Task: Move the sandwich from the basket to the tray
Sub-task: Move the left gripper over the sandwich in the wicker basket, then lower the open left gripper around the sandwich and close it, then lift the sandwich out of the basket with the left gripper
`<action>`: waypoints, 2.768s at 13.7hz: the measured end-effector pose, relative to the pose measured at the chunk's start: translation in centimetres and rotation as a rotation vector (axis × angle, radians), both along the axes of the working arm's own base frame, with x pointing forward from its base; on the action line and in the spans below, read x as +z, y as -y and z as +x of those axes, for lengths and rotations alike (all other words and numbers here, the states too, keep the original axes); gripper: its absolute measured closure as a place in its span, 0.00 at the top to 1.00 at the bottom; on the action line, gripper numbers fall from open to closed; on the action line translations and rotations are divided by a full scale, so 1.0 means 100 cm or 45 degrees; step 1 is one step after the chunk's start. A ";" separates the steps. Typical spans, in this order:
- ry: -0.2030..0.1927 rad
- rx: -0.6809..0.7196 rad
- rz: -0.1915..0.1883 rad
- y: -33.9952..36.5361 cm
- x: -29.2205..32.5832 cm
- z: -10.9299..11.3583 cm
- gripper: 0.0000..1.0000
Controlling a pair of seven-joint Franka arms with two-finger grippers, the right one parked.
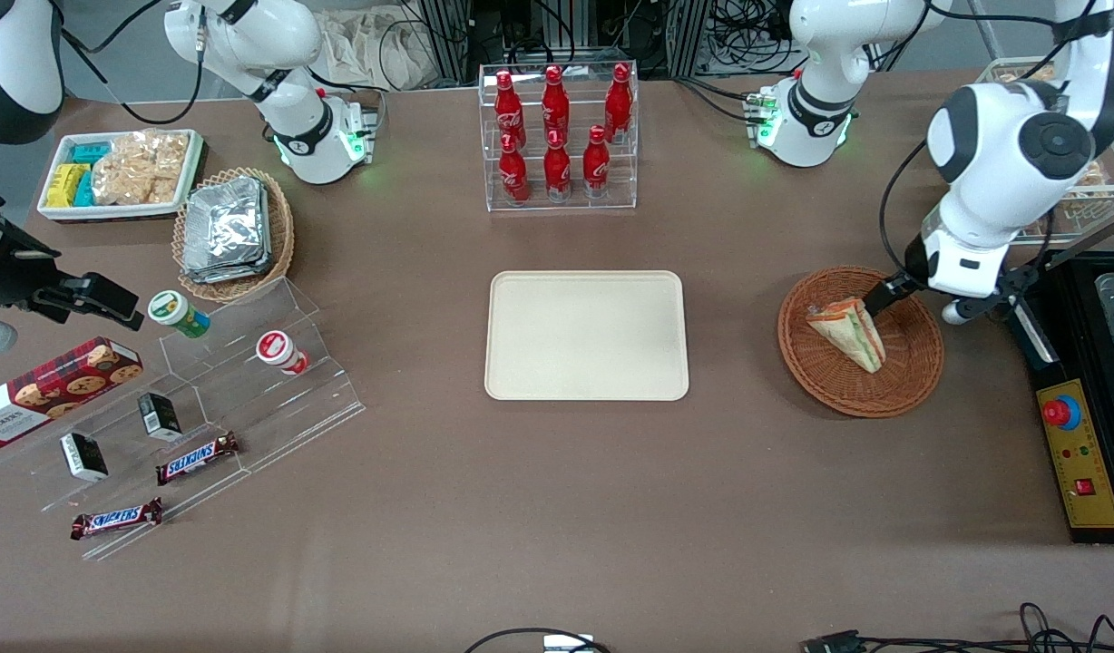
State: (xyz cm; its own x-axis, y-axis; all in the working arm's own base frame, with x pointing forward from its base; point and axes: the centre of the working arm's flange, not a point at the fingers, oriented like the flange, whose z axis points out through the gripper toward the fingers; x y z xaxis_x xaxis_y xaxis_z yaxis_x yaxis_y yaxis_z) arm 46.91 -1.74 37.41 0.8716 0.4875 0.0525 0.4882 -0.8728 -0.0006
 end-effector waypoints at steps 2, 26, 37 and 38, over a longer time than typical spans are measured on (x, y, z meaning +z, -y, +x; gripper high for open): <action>0.010 0.039 -0.004 0.000 -0.022 -0.009 1.00; 0.072 0.120 -0.053 -0.003 -0.134 -0.032 0.24; 0.033 -0.061 0.006 0.016 -0.019 -0.007 0.16; 0.015 -0.112 0.013 0.029 -0.010 -0.003 0.16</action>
